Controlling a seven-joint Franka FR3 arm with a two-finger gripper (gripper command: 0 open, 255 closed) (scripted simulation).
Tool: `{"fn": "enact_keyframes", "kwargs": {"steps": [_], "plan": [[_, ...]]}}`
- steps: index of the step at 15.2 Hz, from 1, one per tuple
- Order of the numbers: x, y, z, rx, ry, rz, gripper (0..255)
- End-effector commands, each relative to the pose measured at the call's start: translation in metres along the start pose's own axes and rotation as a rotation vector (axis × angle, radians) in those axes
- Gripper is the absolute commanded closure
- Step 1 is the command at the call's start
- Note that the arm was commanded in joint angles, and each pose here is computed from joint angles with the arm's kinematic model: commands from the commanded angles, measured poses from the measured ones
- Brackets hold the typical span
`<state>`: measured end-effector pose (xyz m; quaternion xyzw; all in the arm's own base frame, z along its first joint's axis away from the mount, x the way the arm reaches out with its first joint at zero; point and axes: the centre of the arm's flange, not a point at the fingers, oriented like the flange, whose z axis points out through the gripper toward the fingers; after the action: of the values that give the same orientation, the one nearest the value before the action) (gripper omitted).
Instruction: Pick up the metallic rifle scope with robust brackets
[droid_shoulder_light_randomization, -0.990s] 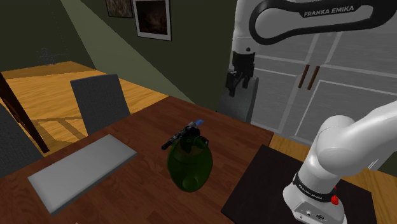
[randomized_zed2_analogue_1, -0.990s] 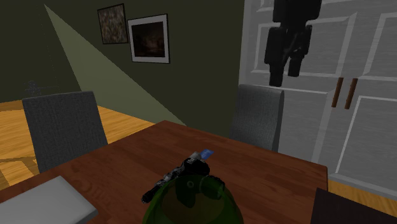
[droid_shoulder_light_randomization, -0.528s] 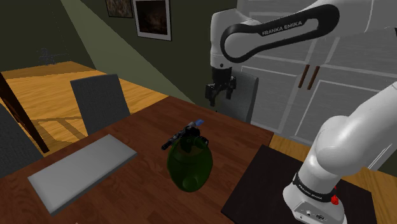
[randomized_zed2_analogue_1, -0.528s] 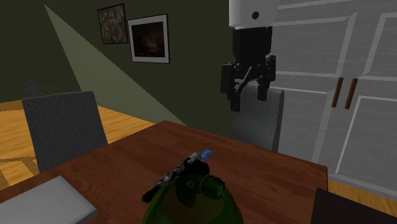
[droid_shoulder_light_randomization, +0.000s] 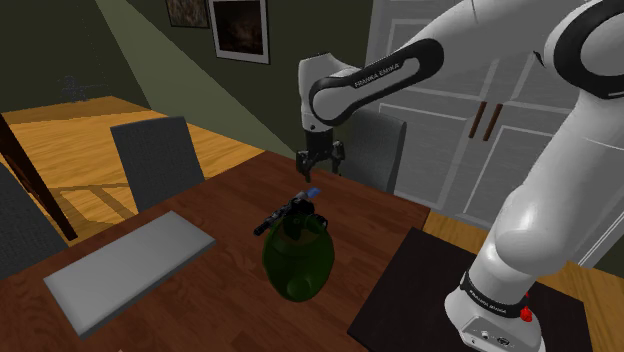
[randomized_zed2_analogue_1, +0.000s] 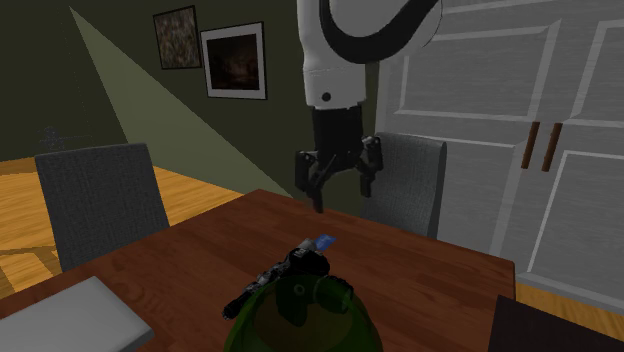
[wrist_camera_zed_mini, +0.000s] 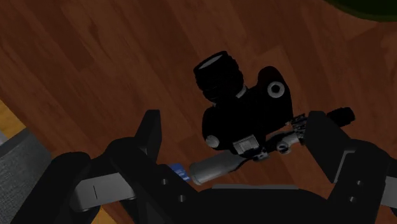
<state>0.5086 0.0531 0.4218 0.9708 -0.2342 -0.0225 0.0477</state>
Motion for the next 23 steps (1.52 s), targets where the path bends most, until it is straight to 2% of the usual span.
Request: {"fn": "enact_keyframes", "kwargs": {"steps": [1,11,21,23], "plan": [[0.017,-0.010,0.017,0.001,-0.012,0.047,0],[0.111,-0.052,0.109,0.003,-0.072,0.268,0],[0.206,-0.074,0.206,0.005,-0.131,0.489,0],[0.212,-0.075,0.218,0.005,-0.135,0.503,0]]}}
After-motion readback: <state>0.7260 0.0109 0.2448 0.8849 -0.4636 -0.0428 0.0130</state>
